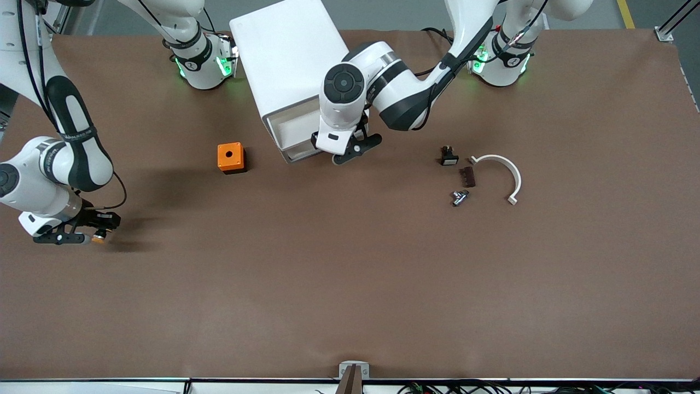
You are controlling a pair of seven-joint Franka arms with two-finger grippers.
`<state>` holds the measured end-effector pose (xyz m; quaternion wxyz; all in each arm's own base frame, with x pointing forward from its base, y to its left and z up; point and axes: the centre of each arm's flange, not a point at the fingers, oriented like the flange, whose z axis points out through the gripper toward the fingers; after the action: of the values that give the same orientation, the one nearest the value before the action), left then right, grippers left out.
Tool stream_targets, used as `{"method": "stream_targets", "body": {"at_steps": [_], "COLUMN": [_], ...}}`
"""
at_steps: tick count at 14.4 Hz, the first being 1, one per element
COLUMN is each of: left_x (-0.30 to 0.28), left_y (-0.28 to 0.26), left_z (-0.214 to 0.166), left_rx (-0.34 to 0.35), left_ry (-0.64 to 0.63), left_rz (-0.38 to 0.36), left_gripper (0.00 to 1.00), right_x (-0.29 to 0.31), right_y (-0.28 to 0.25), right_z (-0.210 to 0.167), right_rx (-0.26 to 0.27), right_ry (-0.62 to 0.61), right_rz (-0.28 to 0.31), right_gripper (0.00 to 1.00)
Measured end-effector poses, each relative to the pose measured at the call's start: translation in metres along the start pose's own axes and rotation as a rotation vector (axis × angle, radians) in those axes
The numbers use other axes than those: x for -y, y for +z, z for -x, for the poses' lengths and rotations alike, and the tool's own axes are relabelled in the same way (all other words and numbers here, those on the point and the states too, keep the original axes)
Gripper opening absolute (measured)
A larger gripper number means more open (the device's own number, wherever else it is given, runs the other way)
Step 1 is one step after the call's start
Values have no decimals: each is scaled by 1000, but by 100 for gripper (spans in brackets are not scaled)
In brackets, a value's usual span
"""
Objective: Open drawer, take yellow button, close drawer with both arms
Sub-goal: 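Push the drawer closed with the left gripper while the right gripper carries button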
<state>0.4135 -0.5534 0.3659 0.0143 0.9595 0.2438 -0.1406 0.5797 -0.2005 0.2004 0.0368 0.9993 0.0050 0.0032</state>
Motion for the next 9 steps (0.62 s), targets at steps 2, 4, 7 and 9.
{"method": "stream_targets", "body": {"at_steps": [2,4,7,9], "left_x": [0,0,-1,-2], "left_y": [2,5,9,11], "left_z": [2,8,21,26], "left_rx": [21,42,67,73], "left_ry": [-7,-8,-2,1], "left_rz": [0,-2,-5,-8], "left_gripper": [100,100,100,100], "right_x": [7,13,12,8], "right_y": [4,8,14,10], "right_z": [-2,-4,-6,-10], "right_rx": [1,-2,-23,-42], "right_ry": [-16,-64,-107,-95], "right_rz": [-7,-15,-56,-71], "right_gripper": [45,45,50,69]}}
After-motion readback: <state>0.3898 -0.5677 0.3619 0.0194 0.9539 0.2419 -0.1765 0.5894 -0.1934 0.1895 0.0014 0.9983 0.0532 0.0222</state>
